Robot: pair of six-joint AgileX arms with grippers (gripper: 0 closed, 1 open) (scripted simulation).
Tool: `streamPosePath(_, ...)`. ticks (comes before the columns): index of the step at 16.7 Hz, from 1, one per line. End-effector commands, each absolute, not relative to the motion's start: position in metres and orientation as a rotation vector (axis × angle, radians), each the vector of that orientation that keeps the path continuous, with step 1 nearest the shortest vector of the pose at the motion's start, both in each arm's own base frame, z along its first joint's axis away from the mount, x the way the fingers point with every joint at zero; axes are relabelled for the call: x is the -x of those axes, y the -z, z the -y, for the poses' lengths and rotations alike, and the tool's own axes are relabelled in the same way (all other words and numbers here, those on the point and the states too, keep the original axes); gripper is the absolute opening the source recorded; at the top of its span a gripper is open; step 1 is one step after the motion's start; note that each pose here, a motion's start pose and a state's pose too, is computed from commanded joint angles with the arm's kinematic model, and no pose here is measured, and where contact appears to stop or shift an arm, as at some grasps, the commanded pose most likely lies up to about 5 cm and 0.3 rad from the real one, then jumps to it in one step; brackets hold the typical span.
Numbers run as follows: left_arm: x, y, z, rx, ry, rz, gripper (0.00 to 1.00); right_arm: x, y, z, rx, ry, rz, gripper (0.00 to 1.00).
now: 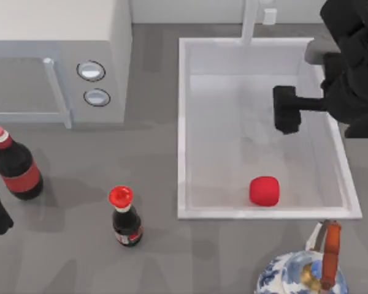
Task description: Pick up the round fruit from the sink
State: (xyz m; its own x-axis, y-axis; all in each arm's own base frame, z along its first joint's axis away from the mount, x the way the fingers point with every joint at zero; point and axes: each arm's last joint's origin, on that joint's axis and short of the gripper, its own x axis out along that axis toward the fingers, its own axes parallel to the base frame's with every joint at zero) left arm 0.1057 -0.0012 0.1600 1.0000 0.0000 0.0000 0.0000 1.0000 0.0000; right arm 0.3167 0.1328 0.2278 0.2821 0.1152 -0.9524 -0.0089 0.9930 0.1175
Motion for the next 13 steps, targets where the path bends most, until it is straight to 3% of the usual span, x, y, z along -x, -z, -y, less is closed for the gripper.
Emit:
streamPosePath(6, -0.106, -0.16, 0.001, 0.0, 0.0, 0.0, 1.0, -0.358, -0.168, -0.186, -0.02, -0.004, -1.541, 1.0)
streamPosePath(13, -0.106, -0.16, 0.001, 0.0, 0.0, 0.0, 1.0, -0.362, -0.159, -0.191, -0.012, 0.011, -1.57, 1.0)
